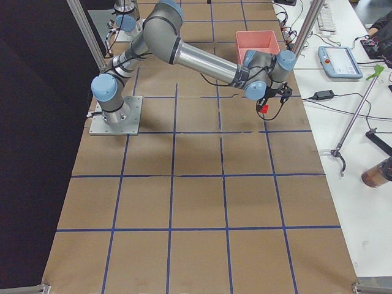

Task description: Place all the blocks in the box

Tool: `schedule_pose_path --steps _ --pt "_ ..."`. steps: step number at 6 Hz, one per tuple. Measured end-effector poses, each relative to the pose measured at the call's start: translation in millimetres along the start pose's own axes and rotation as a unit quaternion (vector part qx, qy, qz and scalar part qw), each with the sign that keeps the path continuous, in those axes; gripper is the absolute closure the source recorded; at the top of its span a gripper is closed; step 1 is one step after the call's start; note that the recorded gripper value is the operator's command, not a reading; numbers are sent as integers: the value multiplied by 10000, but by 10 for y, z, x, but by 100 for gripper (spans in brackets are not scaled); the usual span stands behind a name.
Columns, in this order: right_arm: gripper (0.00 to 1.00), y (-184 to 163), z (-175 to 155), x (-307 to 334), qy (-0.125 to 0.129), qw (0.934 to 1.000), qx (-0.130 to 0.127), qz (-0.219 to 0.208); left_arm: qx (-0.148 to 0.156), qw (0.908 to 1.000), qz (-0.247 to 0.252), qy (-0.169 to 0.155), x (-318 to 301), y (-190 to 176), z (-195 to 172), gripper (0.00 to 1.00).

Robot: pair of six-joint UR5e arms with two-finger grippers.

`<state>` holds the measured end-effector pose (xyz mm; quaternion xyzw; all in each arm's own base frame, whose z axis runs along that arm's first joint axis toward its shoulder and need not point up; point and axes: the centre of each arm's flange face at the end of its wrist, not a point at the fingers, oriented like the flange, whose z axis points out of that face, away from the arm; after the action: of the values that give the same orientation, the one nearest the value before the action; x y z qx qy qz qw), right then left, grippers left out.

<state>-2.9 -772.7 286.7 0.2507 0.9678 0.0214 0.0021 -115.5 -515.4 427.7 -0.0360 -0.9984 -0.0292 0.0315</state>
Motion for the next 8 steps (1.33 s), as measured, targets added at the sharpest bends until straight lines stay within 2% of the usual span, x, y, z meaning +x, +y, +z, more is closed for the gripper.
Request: schedule_pose_path --steps 2,3,4,5,6,8 --pt "65 590 -691 -1085 -177 9974 449 -536 -17 10000 -27 11 -36 -19 22 1" --pt "65 994 -822 -1699 -323 9962 597 -542 -19 10000 -43 1 -59 -44 28 1" --pt "65 1333 -801 -2227 -464 9945 713 -619 -8 10000 -73 -7 -101 -64 26 1" --pt "53 1550 -681 -2642 -603 9912 848 -823 14 10000 -95 -11 -134 -75 15 1" --pt "3 1653 -485 -2911 -695 9880 936 -1015 22 9999 -105 -15 -148 -79 10 1" --pt "0 1707 -208 -3102 -740 9857 966 -1167 -1 9999 -109 -22 -161 -90 33 1"
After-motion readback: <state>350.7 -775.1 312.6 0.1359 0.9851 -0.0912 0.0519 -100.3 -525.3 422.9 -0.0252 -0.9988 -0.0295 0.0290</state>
